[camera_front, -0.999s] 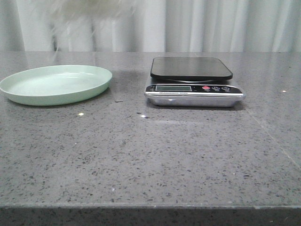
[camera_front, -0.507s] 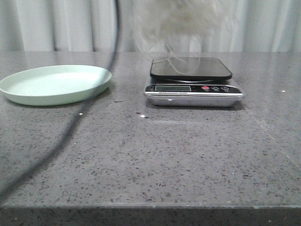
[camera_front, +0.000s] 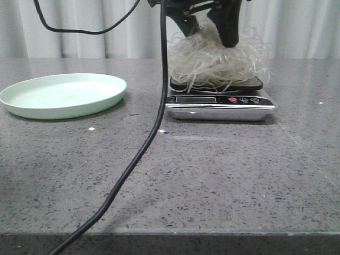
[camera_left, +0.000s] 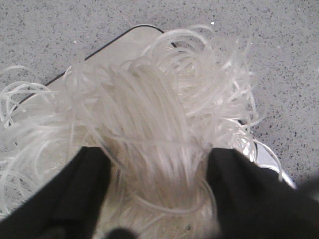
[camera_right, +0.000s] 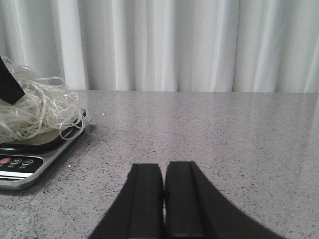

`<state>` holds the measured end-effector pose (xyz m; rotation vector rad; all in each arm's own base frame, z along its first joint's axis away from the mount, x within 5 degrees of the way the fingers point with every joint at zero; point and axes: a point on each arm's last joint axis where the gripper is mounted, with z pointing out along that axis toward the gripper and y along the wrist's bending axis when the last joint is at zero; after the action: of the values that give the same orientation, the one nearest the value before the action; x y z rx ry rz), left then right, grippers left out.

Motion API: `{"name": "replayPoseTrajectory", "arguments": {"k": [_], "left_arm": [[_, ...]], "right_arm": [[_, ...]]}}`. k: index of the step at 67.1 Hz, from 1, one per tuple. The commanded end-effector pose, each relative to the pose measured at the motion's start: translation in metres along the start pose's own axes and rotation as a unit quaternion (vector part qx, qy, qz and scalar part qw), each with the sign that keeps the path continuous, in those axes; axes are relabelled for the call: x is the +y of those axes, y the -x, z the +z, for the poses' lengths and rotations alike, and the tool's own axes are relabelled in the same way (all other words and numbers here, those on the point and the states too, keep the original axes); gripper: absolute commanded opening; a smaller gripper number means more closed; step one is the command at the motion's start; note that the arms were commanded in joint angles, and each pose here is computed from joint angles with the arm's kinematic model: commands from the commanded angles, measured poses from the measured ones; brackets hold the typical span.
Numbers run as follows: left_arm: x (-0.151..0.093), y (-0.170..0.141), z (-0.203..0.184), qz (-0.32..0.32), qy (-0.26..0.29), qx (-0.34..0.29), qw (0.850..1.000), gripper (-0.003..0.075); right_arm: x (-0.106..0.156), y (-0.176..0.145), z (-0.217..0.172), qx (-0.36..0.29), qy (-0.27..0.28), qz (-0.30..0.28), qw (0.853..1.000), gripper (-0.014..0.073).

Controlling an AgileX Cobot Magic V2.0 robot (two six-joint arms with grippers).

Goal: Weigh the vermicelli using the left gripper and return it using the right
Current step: 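Open the left gripper to release the vermicelli and withdraw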

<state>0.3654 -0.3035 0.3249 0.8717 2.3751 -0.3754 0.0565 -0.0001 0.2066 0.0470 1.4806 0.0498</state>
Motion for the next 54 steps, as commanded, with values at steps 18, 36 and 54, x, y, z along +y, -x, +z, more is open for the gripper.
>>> {"name": "replayPoseTrajectory", "arguments": {"k": [18, 36, 54], "left_arm": [[-0.002, 0.036, -0.105, -0.003, -0.004, -0.113, 0.994, 0.0596], [0.012, 0.031, -0.189, -0.002, 0.035, -0.172, 0.985, 0.0596], [0.021, 0.003, -0.275, 0.018, 0.073, -0.224, 0.972, 0.0596]], "right_arm": [[0.0, 0.011, -0.002, -0.056, -0.001, -0.002, 0.998, 0.0187], [0.0, 0.011, -0.002, -0.056, -0.001, -0.002, 0.998, 0.0187], [0.0, 0.011, -0.002, -0.056, -0.001, -0.002, 0.998, 0.0187]]}}
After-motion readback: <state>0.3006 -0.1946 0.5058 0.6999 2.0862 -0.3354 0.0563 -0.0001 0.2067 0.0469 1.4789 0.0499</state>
